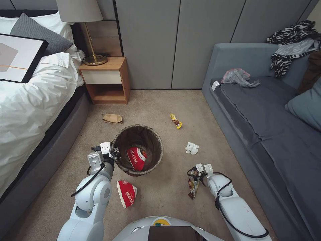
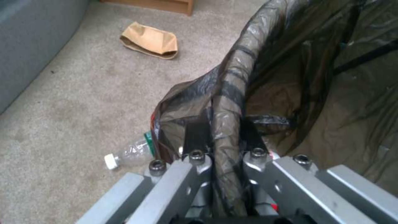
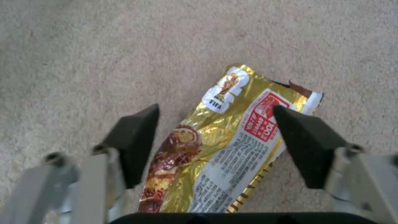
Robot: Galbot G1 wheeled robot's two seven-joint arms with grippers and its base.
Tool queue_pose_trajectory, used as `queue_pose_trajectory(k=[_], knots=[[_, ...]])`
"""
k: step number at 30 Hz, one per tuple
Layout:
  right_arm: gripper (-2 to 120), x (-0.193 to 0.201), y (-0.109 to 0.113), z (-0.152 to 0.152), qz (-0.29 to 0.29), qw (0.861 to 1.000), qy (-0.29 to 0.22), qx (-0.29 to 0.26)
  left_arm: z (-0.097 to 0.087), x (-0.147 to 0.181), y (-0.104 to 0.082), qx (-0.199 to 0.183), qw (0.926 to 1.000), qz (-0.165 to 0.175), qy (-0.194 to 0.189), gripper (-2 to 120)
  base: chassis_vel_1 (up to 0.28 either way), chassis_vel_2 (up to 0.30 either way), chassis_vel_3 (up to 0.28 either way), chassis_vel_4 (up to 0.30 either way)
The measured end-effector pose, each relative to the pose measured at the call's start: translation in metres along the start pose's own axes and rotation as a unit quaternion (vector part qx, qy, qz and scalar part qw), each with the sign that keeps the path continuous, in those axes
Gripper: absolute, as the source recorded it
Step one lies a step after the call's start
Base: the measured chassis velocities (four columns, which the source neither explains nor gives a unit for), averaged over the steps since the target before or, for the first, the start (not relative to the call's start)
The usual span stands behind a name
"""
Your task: Pick up the trash bin, then pick up the garbage from the floor and place it into the trash bin.
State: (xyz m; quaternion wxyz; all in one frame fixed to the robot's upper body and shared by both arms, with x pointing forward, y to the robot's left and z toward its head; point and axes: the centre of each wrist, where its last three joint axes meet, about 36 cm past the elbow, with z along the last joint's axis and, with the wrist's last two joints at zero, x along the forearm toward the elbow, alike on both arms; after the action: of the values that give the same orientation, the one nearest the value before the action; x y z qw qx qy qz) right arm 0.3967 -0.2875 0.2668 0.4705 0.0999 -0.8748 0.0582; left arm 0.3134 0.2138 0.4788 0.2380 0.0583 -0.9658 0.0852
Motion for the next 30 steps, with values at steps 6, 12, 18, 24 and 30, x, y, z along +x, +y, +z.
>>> queue_pose_trajectory(k=[6, 12, 18, 24, 30], knots=[[89, 0.000, 0.000, 0.000, 0.000, 1.000, 0.001, -0.001, 0.000, 0.000, 0.000, 0.000, 1.0000, 0.001, 0.000, 3, 0.000, 0.000, 0.000, 0.000], [100, -0.003, -0.002, 0.001, 0.001, 1.000, 0.005, -0.003, 0.000, 0.001, 0.000, -0.001, 1.0000, 0.001, -0.001, 3, 0.000, 0.000, 0.000, 0.000], [100, -0.014, -0.002, 0.001, 0.000, 1.000, 0.016, -0.008, 0.000, 0.001, 0.000, -0.001, 1.0000, 0.001, 0.000, 3, 0.000, 0.000, 0.000, 0.000], [92, -0.025, -0.004, -0.001, 0.001, 1.000, 0.023, -0.011, 0.000, 0.000, 0.000, -0.001, 1.0000, 0.001, 0.000, 3, 0.000, 0.000, 0.000, 0.000], [73, -0.032, -0.006, -0.001, 0.003, 1.000, 0.028, -0.006, 0.001, -0.002, -0.001, -0.001, 1.0000, 0.002, 0.002, 3, 0.000, 0.000, 0.000, 0.000]])
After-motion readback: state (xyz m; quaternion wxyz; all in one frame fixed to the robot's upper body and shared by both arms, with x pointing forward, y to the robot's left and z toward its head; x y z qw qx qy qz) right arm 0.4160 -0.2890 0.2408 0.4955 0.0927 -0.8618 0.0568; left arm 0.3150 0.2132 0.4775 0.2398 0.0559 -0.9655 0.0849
